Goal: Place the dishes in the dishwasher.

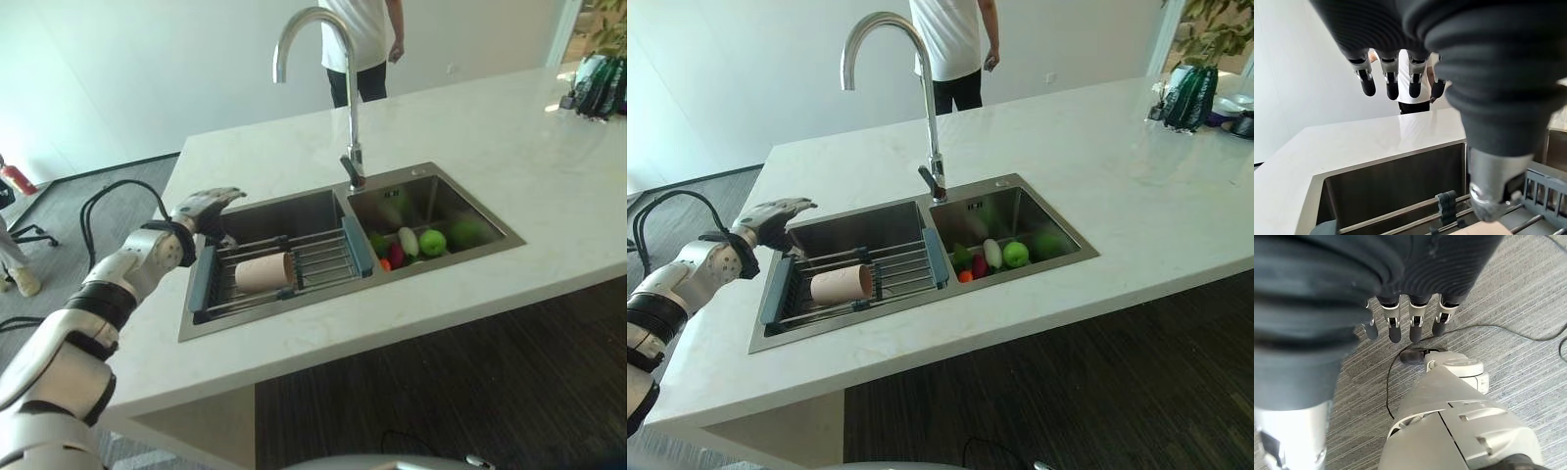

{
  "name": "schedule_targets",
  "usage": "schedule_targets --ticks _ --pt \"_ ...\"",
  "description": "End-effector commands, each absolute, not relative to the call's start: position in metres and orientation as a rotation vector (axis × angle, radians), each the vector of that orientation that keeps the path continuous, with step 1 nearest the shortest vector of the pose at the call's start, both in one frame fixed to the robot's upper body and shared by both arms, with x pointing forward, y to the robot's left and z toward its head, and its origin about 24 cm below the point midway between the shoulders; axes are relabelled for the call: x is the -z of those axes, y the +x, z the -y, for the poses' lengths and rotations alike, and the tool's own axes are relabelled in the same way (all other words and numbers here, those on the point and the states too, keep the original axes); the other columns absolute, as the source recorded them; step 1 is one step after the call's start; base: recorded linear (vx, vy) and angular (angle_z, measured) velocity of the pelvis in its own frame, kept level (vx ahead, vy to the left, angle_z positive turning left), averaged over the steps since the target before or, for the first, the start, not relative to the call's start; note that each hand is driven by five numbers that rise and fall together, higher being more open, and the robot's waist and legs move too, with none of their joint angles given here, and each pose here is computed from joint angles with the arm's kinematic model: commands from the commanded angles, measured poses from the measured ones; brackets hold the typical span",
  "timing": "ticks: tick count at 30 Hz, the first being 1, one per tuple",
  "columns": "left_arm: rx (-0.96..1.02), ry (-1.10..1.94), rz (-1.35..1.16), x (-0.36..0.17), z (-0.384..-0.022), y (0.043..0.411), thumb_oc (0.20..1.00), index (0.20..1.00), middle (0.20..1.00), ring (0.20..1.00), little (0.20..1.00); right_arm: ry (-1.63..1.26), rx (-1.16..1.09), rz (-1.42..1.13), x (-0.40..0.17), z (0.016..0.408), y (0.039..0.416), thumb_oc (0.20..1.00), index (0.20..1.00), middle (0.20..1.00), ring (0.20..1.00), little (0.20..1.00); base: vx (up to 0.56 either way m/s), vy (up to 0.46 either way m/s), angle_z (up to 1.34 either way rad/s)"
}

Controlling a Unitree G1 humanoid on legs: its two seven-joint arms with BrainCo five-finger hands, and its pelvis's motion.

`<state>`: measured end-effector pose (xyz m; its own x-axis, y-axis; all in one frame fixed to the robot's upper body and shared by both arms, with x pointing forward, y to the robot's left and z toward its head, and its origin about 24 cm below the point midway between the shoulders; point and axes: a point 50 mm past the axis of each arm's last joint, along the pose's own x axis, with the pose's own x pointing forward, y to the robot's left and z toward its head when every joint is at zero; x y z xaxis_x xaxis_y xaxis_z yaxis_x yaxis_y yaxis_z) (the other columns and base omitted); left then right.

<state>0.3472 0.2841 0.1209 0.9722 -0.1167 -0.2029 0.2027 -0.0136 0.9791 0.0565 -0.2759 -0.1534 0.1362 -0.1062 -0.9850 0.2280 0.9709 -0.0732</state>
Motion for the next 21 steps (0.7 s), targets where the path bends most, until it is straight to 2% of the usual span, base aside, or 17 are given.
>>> schedule_targets --ticks 1,21 --pt "0.091 1.597 -0.009 -0.178 -0.299 0.363 1.0 1.0 1.0 1.0 1.0 0.072 0.229 -1.384 0.152 0.275 0.071 1.0 1.0 1.0 1.0 1.0 0.0 0.0 0.0" --pt "0.202 1.485 -0.149 -0.135 -0.293 0.359 1.0 1.0 1.0 1.0 1.0 0.026 0.222 -1.371 0.15 0.278 0.078 1.0 1.0 1.0 1.0 1.0 0.01 0.0 -0.01"
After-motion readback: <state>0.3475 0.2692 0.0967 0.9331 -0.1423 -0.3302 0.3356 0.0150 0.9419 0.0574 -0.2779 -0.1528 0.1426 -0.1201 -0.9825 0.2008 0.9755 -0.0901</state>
